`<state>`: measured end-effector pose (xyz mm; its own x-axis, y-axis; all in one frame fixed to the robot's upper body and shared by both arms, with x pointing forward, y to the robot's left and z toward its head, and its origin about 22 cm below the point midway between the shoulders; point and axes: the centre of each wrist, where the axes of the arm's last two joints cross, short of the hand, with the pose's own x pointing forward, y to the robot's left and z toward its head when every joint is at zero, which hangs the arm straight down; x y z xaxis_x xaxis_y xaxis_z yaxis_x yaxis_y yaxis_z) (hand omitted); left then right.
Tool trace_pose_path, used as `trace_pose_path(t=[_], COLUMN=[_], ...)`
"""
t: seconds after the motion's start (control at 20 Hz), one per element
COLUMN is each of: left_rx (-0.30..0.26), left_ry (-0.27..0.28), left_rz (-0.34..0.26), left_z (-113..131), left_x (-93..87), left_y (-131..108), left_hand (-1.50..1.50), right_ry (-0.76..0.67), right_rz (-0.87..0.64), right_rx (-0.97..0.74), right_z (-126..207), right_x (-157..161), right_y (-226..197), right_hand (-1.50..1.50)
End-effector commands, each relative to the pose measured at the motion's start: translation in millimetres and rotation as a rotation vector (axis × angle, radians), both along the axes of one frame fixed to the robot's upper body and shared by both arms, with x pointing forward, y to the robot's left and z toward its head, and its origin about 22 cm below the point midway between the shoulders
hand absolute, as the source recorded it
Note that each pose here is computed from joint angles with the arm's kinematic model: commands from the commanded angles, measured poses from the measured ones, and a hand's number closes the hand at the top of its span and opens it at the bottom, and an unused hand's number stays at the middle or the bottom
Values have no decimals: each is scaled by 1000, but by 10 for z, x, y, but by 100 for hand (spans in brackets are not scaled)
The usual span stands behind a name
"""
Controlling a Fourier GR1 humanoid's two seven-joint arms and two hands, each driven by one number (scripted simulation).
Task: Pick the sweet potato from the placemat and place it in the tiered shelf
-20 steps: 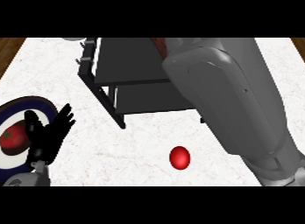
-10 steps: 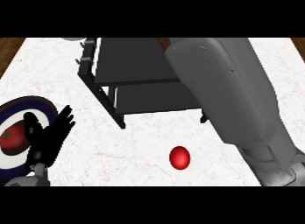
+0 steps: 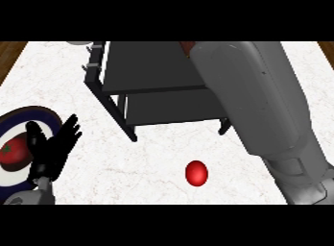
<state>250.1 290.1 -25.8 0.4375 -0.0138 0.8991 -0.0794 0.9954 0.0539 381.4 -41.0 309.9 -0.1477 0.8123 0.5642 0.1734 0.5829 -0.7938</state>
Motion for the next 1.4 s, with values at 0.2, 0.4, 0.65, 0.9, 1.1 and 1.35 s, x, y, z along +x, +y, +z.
trace_pose_path(t=[0.2,0.4,0.65,0.9,1.1,1.35], left_rx=[-7,-13,-6,0,5,-6], left_ry=[-4,17,7,14,23,-3], left_rz=[-2,-24,-23,2,22,24], left_z=[-45,-26,21,-201,-44,5], left_x=[4,-97,-96,-129,-32,-74], left_y=[156,-18,-51,44,113,79], left_hand=[0,0,0,0,0,0], right_ry=[-32,-37,-47,-182,-219,-296], right_rz=[-69,-40,-41,-162,-308,-412], right_rx=[291,491,671,727,722,835], right_z=[27,65,120,395,474,588], right_x=[-58,-35,-57,-203,-168,-272], right_y=[1,-90,-294,-431,-905,-1598], right_hand=[-150,-150,-150,-150,-150,-150])
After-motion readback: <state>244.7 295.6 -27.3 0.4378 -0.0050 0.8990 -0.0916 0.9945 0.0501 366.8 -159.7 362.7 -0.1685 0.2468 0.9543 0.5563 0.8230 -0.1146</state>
